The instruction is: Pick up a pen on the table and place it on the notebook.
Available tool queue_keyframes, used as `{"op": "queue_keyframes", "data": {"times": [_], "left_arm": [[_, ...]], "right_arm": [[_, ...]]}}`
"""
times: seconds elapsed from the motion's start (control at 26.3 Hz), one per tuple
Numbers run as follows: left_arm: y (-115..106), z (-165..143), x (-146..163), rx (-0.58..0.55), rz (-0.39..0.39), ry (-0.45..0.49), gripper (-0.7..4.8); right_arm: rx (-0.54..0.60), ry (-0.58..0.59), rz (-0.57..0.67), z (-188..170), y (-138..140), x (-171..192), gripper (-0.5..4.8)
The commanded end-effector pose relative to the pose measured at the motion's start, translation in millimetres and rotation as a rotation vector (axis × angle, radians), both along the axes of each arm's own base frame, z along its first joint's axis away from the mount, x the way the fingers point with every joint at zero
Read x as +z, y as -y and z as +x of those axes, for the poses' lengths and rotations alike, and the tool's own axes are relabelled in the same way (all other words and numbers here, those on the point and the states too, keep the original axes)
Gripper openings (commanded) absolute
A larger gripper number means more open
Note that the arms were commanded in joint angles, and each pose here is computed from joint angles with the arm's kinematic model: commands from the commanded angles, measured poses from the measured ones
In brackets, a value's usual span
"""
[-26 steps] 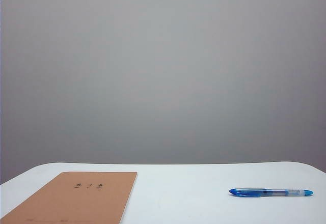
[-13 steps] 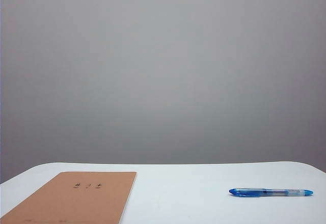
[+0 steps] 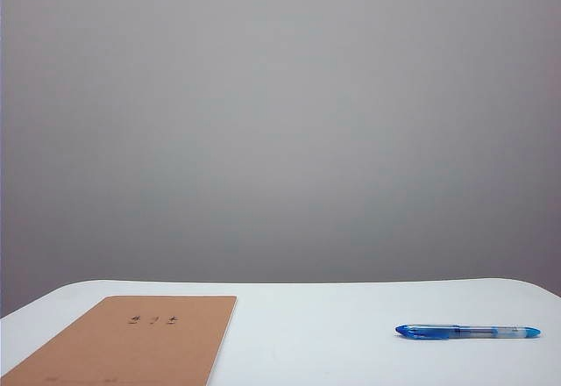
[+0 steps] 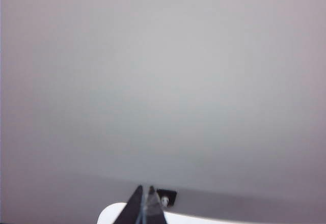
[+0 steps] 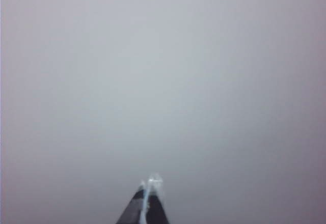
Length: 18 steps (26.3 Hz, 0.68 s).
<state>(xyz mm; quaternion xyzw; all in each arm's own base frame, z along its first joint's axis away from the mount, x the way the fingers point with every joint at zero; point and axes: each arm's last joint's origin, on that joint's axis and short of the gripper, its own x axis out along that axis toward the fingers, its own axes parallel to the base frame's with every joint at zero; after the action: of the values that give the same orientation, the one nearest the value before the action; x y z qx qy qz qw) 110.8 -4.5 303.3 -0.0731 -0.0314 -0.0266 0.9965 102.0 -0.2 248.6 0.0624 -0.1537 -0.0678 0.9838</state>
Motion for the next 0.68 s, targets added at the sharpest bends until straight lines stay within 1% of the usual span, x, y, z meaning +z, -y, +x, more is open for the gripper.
{"op": "queue_keyframes", "data": {"times": [0.04,0.11,0.15,0.19,0.23,0.3,0.34,0.38,0.42,0.46,0.49,0.57,0.61,0.68], "left_arm": [[3,15,22,-0.069,0.098,-0.070,-0.05],[4,28,32,-0.098,0.125,-0.133,-0.05],[5,41,39,-0.130,0.159,-0.187,-0.05],[6,53,42,-0.163,0.180,-0.238,-0.05],[8,61,44,-0.198,0.187,-0.265,-0.05],[10,73,45,-0.253,0.184,-0.303,-0.05],[11,81,44,-0.281,0.179,-0.325,-0.05],[12,92,41,-0.307,0.172,-0.356,-0.05],[12,99,37,-0.312,0.169,-0.379,-0.05],[13,108,30,-0.317,0.165,-0.418,-0.05],[15,113,25,-0.323,0.164,-0.446,-0.05],[24,126,11,-0.334,0.149,-0.521,-0.05],[27,128,8,-0.333,0.156,-0.534,-0.05],[38,129,4,-0.321,0.183,-0.555,-0.05]], "right_arm": [[-0.032,-0.008,-0.035,14,2,30,-0.01],[-0.021,-0.038,-0.045,29,3,46,-0.01],[0.000,-0.065,-0.082,44,5,57,-0.01],[0.039,-0.108,-0.160,63,6,65,-0.01],[0.076,-0.135,-0.209,74,7,68,-0.01],[0.164,-0.176,-0.265,95,10,72,-0.01],[0.213,-0.194,-0.271,105,11,73,-0.01],[0.312,-0.249,-0.276,128,13,72,-0.01],[0.353,-0.280,-0.272,139,14,71,-0.01],[0.435,-0.358,-0.256,164,15,67,-0.01],[0.463,-0.394,-0.246,174,15,64,-0.01],[0.607,-0.520,-0.205,219,17,47,-0.01],[0.652,-0.550,-0.205,231,16,41,-0.01],[0.697,-0.607,-0.210,249,16,28,-0.01]]}}
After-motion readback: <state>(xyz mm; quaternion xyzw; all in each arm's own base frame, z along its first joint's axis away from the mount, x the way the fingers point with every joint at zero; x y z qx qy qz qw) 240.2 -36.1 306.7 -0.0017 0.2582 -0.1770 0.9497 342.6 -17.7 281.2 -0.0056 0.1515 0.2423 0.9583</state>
